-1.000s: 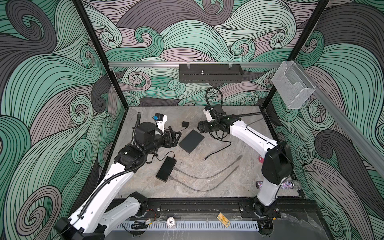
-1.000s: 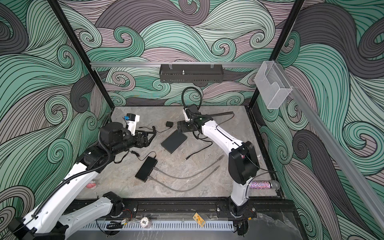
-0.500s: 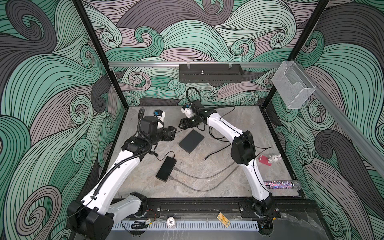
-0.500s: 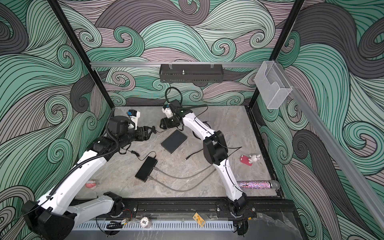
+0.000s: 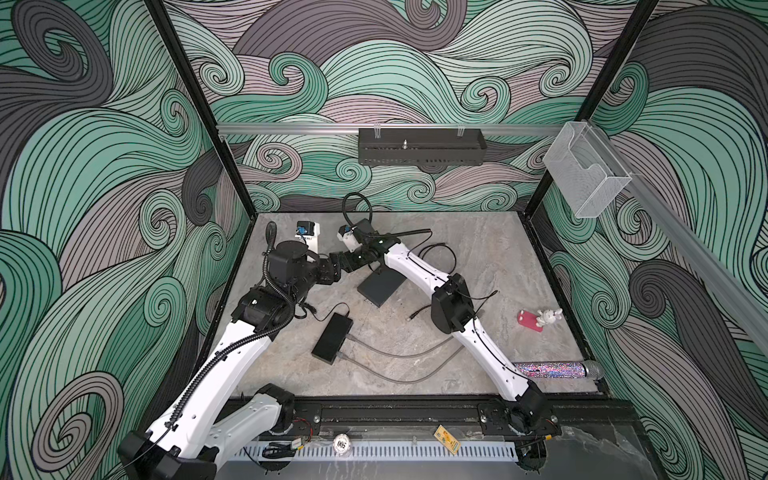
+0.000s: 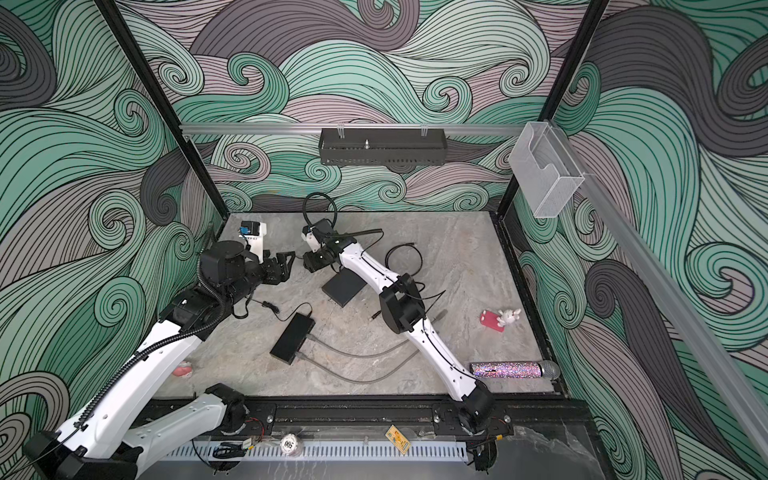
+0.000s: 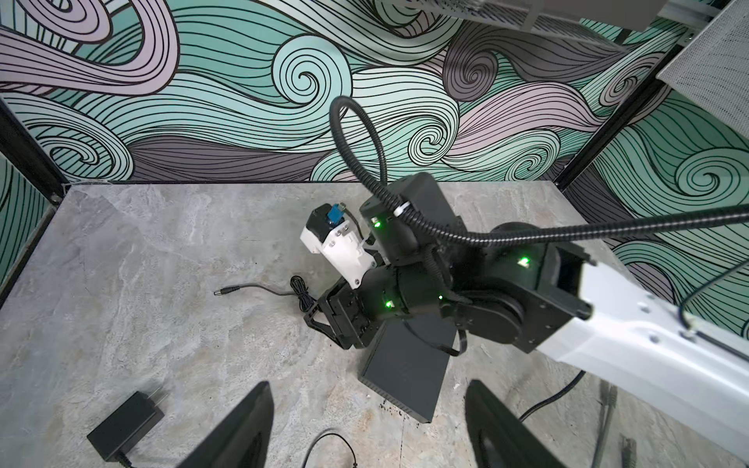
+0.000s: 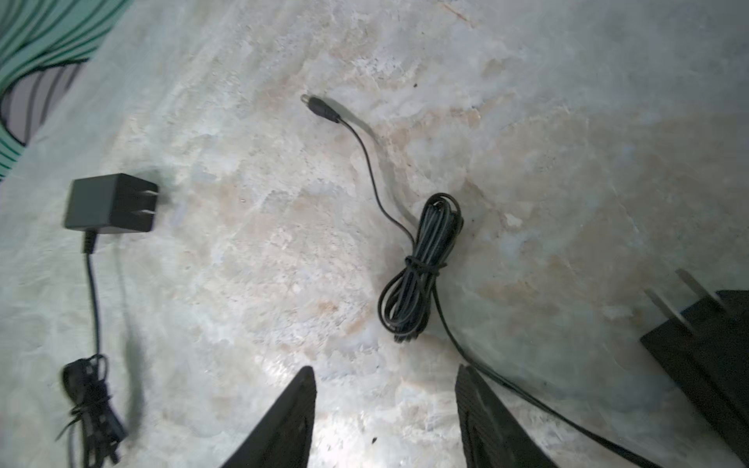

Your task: Insert the plug into the switch port

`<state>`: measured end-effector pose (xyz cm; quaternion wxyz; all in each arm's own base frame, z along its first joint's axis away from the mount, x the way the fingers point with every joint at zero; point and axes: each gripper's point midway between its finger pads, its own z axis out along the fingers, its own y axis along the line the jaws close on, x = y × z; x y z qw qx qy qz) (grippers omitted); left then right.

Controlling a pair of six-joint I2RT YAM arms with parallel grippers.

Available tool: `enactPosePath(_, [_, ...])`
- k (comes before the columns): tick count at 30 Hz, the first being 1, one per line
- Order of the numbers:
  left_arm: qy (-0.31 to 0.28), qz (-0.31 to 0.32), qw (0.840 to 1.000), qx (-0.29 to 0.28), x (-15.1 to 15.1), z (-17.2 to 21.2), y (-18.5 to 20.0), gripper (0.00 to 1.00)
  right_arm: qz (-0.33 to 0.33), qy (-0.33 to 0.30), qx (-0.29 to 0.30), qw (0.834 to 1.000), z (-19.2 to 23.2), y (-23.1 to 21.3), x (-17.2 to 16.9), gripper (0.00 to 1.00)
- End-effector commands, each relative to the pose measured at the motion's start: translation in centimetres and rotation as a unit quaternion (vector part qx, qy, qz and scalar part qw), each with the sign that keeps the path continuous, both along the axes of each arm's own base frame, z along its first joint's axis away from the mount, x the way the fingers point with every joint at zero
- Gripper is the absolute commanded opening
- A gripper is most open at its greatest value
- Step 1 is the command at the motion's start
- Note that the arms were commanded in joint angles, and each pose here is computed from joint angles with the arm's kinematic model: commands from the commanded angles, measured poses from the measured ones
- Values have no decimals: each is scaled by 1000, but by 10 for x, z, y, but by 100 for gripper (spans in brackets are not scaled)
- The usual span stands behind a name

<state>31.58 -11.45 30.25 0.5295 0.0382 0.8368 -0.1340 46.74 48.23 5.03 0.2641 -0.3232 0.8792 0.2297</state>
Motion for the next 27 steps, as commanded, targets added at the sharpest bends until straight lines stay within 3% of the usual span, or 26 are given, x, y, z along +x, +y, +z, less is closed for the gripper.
enactPosePath(1, [-22,4,1000,10,-3,9,2,76,-39,-44,21,998,17,7,21,55])
enactPosePath(6, [-26,0,1000,15,-5,10,0,76,-55,-33,39,997,16,11,22,53])
enactPosePath(14, [-30,-2,999,17,-8,12,0,76,-81,58,102,990,-6,28,10,49])
enactPosePath(20, [-29,-4,999,22,-9,12,-1,76,-120,63,92,987,-22,24,15,46])
enactPosePath(27, [-30,-6,999,25,-10,11,-2,76,-150,71,51,985,-36,8,9,17])
